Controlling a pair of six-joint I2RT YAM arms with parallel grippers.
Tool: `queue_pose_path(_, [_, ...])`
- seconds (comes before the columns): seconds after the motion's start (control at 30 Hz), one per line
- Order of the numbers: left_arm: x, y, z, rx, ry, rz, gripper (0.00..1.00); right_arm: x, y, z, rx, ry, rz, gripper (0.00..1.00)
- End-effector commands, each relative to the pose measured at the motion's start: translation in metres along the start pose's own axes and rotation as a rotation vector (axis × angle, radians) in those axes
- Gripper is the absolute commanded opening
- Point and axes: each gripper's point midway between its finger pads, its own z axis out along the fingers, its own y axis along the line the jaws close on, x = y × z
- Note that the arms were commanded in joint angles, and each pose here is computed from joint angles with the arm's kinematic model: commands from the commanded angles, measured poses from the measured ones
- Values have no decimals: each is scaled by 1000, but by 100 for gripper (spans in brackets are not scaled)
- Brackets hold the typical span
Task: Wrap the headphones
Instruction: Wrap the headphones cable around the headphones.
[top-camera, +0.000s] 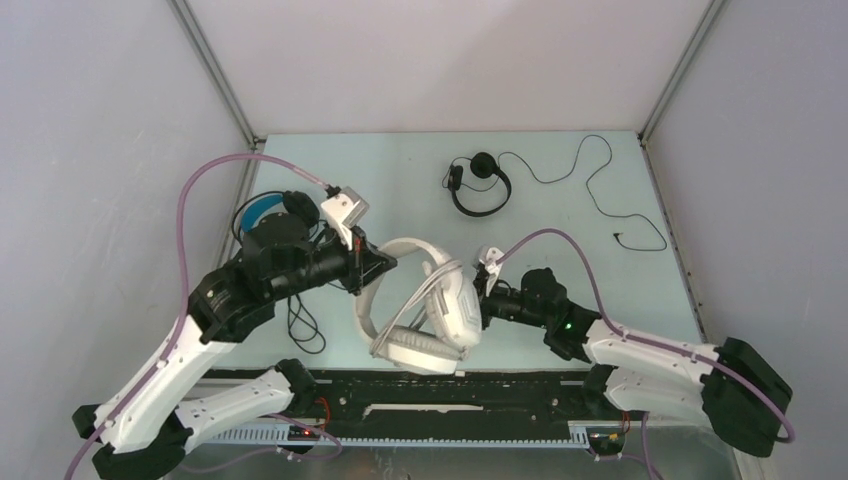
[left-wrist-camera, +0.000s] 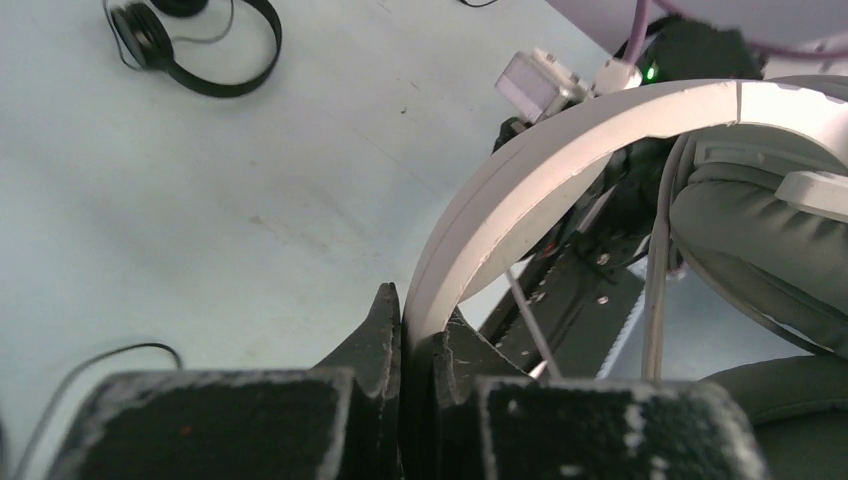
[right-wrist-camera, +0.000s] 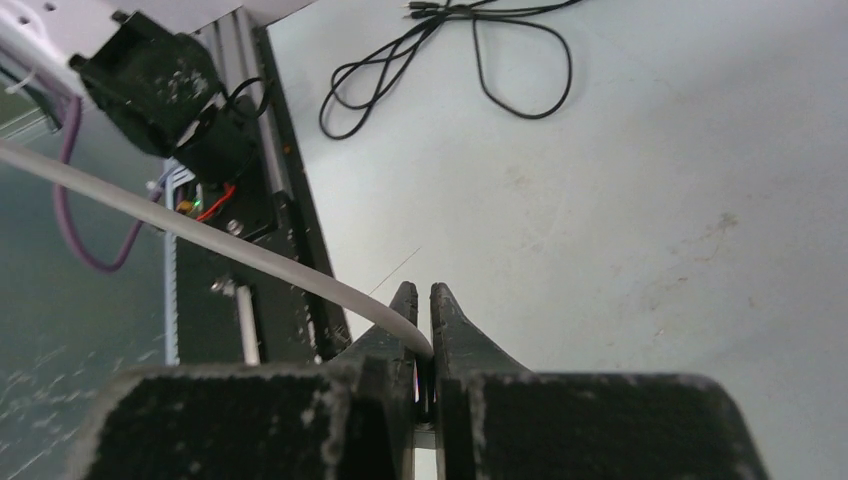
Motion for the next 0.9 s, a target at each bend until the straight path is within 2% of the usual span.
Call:
queue_pose_path(0.0, [3, -12, -20, 118, -56, 264, 0, 0, 13, -17, -51, 89, 53, 0])
queue_pose_path(0.2, [47, 25, -11, 50, 87, 535, 0, -13, 42, -34, -173, 153, 151, 0])
queue_pose_path(0.43, [84, 62, -1, -18, 296, 727, 0, -28, 72, -44, -305, 203, 285, 0])
queue_pose_path(0.6, [78, 80, 2, -97, 282, 852, 0, -43, 84, -50, -422, 230, 408, 0])
queue_pose_path(0.73, [63, 105, 0, -257, 264, 954, 0, -63, 93, -54, -507, 206, 465, 0])
queue_pose_path(0.87, [54, 111, 1, -319, 245, 993, 0, -81, 100, -54, -553, 166, 499, 0])
